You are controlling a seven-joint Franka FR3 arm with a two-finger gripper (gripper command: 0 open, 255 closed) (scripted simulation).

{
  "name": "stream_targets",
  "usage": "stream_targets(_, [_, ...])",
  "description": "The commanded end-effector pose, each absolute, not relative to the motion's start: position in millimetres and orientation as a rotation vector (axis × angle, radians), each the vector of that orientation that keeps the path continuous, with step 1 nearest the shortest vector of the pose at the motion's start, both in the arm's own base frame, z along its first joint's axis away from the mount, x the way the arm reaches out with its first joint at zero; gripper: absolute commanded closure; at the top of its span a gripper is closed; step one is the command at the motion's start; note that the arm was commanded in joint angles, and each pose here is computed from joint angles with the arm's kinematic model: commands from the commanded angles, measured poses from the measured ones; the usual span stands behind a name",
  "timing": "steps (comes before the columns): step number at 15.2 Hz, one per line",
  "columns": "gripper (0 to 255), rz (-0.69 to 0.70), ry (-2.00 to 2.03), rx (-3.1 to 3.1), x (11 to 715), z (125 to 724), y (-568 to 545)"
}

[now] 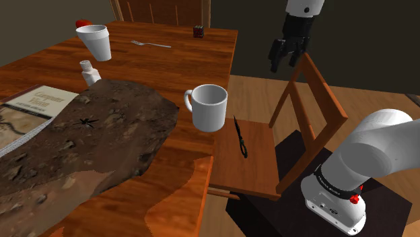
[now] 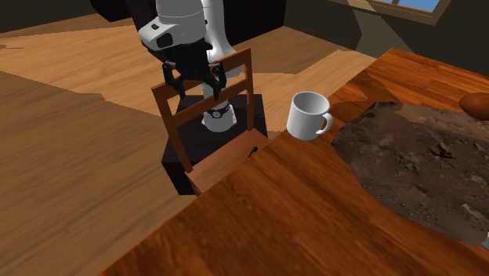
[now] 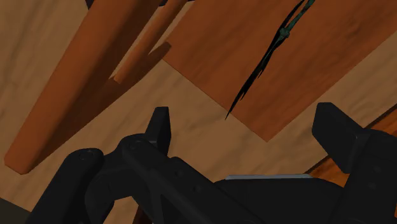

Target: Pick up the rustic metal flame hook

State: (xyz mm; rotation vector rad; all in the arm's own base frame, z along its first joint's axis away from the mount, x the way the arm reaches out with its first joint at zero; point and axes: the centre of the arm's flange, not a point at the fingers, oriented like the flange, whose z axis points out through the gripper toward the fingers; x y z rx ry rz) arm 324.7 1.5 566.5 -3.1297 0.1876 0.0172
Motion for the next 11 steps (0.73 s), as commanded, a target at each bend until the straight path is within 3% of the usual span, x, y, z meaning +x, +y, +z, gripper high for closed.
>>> stream_targets(1, [0, 0.017, 0.188, -3.13, 324.7, 566.5, 1.5])
stream_targets(11, [0, -0.059, 0.518, -3.12, 324.0, 444.0, 55.5])
